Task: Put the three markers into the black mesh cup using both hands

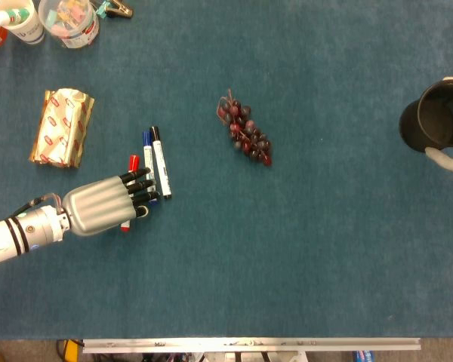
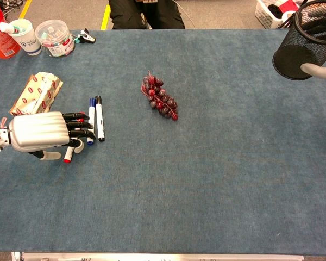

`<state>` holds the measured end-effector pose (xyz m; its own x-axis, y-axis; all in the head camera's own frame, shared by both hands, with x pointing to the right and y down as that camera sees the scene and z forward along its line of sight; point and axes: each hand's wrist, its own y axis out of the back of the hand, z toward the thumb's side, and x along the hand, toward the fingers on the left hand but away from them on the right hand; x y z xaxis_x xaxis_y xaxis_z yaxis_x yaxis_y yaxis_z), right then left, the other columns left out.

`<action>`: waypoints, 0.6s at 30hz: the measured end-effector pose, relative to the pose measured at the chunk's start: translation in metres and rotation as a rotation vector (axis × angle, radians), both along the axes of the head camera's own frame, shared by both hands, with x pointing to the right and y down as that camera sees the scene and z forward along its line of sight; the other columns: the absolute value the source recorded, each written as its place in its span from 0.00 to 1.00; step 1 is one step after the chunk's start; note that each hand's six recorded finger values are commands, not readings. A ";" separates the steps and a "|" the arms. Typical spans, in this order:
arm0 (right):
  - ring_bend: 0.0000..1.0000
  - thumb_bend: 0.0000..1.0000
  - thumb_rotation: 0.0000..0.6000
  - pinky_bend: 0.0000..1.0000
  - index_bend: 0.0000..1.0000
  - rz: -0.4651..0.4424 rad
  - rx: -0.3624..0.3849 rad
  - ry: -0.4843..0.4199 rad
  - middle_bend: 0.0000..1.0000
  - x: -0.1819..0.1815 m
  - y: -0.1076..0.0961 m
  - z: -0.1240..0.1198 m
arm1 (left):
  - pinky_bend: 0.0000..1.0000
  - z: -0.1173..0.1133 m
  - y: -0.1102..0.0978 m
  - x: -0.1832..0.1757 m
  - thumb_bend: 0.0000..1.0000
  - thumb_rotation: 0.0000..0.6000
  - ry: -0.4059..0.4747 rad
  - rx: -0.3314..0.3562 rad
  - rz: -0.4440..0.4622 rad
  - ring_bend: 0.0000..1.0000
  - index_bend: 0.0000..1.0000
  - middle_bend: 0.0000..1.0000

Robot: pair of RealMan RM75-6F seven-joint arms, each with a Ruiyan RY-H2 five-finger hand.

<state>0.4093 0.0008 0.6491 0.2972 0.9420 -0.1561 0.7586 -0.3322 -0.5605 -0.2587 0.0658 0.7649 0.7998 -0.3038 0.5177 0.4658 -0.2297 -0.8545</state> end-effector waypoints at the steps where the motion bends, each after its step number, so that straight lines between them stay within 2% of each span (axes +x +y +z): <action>1: 0.24 0.37 1.00 0.25 0.38 0.000 0.000 0.001 0.36 0.000 0.000 0.000 | 0.10 0.000 0.000 0.000 0.28 1.00 0.000 -0.002 0.000 0.11 0.40 0.17; 18: 0.24 0.37 1.00 0.25 0.38 0.010 0.005 0.000 0.36 0.004 0.001 -0.002 | 0.10 0.005 0.004 0.007 0.28 1.00 0.009 -0.024 0.006 0.11 0.46 0.17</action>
<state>0.4134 0.0015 0.6469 0.2875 0.9457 -0.1518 0.7619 -0.3218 -0.5621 -0.2512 0.0696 0.7701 0.8062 -0.2869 0.5174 0.4594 -0.2474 -0.8531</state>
